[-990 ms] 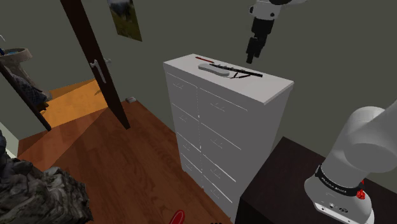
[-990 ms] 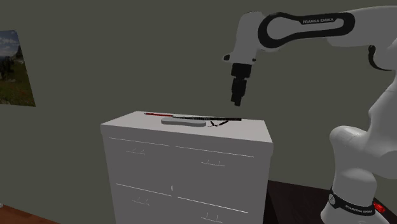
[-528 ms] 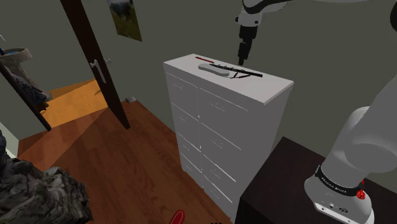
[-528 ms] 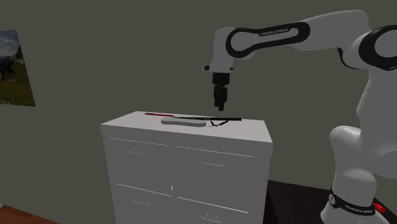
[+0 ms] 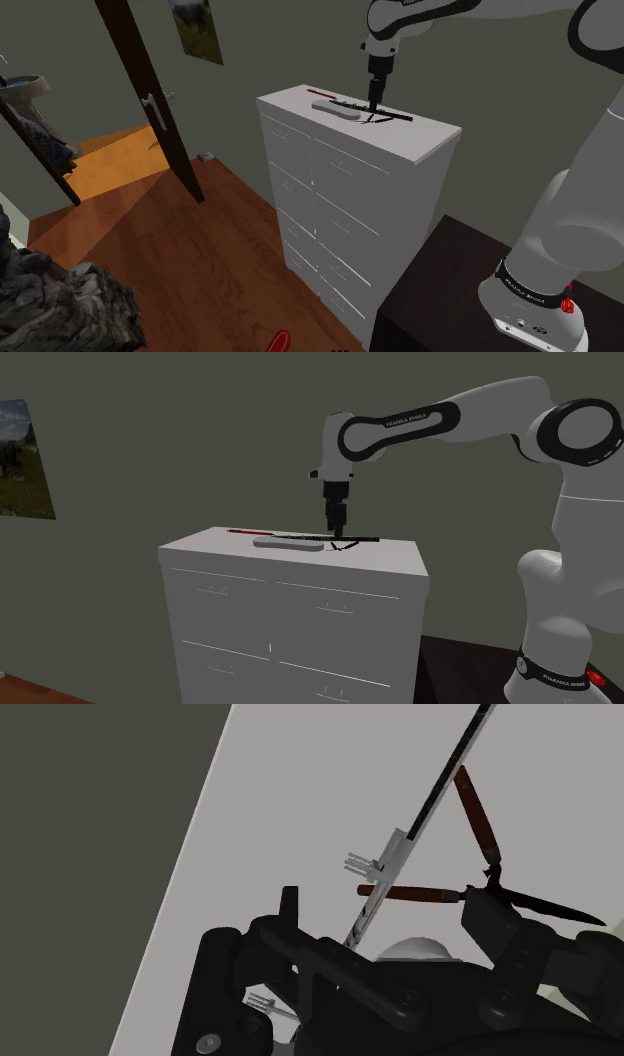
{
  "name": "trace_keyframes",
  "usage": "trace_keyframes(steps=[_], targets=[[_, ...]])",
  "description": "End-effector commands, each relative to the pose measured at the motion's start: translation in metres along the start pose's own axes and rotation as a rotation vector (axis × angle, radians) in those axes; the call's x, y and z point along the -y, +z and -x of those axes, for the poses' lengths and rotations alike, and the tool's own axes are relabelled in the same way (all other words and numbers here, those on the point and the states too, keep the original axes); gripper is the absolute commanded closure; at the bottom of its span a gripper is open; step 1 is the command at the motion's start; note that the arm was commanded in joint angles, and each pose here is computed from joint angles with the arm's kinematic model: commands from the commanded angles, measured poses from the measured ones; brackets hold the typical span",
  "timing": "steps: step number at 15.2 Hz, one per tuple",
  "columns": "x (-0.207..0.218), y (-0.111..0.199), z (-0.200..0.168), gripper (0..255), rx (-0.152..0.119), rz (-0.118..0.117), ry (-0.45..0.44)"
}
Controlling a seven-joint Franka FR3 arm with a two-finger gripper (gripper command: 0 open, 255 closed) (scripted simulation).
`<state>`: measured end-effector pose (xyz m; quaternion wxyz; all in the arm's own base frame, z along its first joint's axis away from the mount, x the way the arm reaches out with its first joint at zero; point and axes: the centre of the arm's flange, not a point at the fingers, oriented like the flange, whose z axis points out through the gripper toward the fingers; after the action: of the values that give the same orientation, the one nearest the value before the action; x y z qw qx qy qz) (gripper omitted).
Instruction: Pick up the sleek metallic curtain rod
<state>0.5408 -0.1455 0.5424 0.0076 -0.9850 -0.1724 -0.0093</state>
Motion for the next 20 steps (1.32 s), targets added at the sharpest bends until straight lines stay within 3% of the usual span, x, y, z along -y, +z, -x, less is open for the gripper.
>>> trace_keyframes(steps=[1,3,4,13,20], targets=[[0.001,0.011,-0.001,0,0.0,0.0,0.0],[0.001,0.014,-0.001,0,0.0,0.0,0.0],[0.001,0.014,-0.001,255,0.0,0.0,0.0],[0.001,0.014,-0.001,255,0.0,0.0,0.0],[0.001,-0.023,-0.001,255,0.0,0.0,0.0]])
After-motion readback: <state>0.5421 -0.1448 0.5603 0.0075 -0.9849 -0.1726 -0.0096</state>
